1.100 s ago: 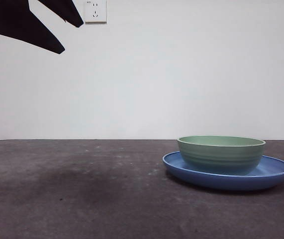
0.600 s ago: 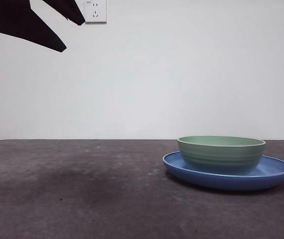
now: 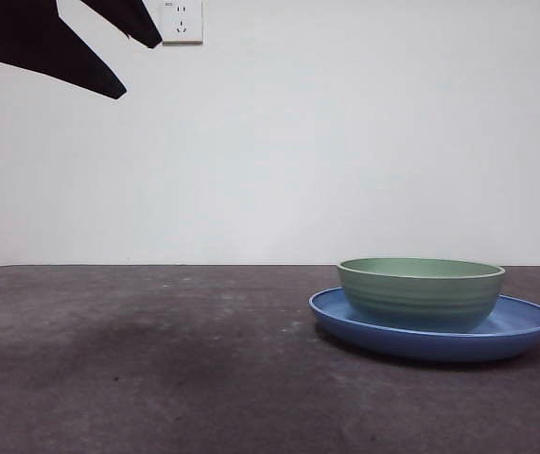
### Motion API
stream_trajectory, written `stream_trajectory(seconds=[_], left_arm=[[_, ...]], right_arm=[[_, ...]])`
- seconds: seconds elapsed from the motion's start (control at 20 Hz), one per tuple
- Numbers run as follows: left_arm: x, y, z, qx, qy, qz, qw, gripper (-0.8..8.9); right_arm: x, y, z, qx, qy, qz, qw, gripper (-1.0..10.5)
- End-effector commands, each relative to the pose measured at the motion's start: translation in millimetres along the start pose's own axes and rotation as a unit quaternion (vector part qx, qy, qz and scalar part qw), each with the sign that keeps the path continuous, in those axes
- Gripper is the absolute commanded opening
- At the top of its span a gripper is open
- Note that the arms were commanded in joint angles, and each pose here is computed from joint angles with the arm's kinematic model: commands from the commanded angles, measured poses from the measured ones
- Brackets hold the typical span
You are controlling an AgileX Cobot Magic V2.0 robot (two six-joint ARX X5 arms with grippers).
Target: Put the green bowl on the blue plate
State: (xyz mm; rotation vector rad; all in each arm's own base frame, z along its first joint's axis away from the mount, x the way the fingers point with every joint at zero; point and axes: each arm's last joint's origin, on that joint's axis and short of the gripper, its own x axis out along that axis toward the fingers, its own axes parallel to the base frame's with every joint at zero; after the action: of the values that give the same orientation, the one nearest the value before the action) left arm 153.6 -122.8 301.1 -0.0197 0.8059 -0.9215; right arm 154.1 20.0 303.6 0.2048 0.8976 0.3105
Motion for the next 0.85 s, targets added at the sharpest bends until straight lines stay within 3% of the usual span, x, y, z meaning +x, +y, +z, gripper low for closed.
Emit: stream_trajectory(seconds=[0.05,0.45,0.85], left_arm=[[0.2,-1.9,3.2,0.005,-0.005,-0.006,1.000,2.49],[0.2,-1.9,3.1,0.007,-0.005,-0.006,1.000,2.49],[0.2,-1.9,3.2,0.007,-0.005,-0.006,1.000,2.49]], right_arm=[[14.4,-9.5,14.1,0.022,0.008,-0.012,1.000,3.9],[96.4,-55.0,40.5,0.078,0.067,0.007,0.995,3.6],[154.5,-75.8,40.8,0.098,0.102,0.037,0.989,2.7]])
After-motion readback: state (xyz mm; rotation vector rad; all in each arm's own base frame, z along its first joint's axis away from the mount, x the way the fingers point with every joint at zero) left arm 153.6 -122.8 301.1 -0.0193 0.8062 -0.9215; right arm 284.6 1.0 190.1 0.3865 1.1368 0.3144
